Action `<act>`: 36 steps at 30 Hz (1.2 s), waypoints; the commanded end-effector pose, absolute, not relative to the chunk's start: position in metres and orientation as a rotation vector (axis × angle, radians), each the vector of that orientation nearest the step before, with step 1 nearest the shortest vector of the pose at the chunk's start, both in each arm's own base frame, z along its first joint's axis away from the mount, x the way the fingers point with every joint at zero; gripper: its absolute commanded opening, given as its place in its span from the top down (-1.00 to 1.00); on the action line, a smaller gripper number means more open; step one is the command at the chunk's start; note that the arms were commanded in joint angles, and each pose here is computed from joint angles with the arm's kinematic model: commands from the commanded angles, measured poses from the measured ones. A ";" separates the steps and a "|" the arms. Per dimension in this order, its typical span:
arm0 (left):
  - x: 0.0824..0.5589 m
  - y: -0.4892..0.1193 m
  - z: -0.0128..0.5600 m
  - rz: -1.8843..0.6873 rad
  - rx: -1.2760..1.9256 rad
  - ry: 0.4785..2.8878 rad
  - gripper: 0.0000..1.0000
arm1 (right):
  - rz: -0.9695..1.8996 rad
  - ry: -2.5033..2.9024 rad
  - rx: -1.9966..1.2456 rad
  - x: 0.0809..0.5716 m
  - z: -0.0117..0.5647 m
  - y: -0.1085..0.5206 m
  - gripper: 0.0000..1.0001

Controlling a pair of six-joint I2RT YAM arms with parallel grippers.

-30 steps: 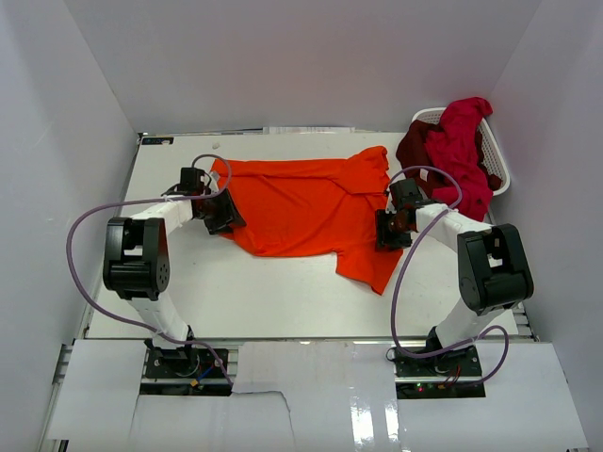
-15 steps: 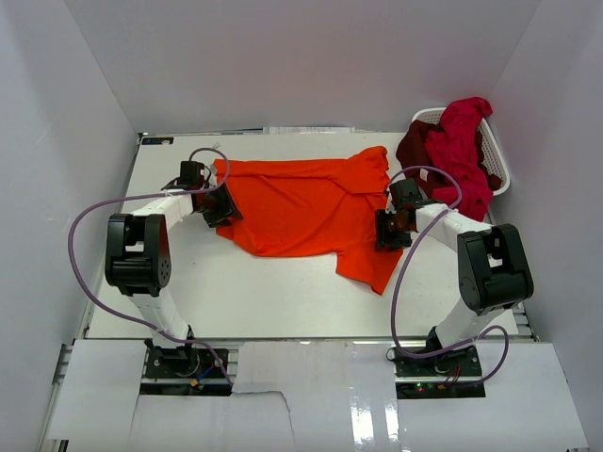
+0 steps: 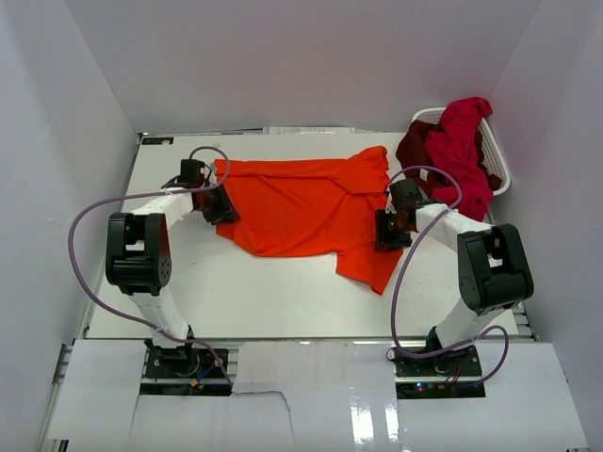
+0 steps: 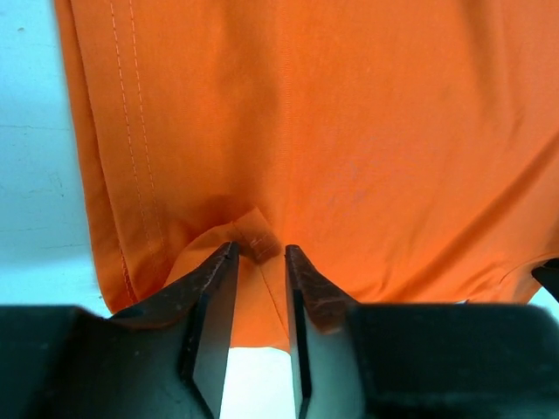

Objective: Fold and stack the t-shirts
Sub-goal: Flatten out the tshirt

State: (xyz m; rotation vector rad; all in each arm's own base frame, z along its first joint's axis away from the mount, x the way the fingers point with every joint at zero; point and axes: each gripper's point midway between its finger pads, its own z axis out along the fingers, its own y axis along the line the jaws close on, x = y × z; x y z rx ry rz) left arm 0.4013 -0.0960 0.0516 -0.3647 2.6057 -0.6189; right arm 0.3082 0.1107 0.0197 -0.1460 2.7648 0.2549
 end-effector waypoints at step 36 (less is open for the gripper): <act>0.368 -0.071 0.102 -0.364 -0.385 2.551 1.00 | 0.196 2.848 -0.127 0.289 -0.008 0.101 -0.02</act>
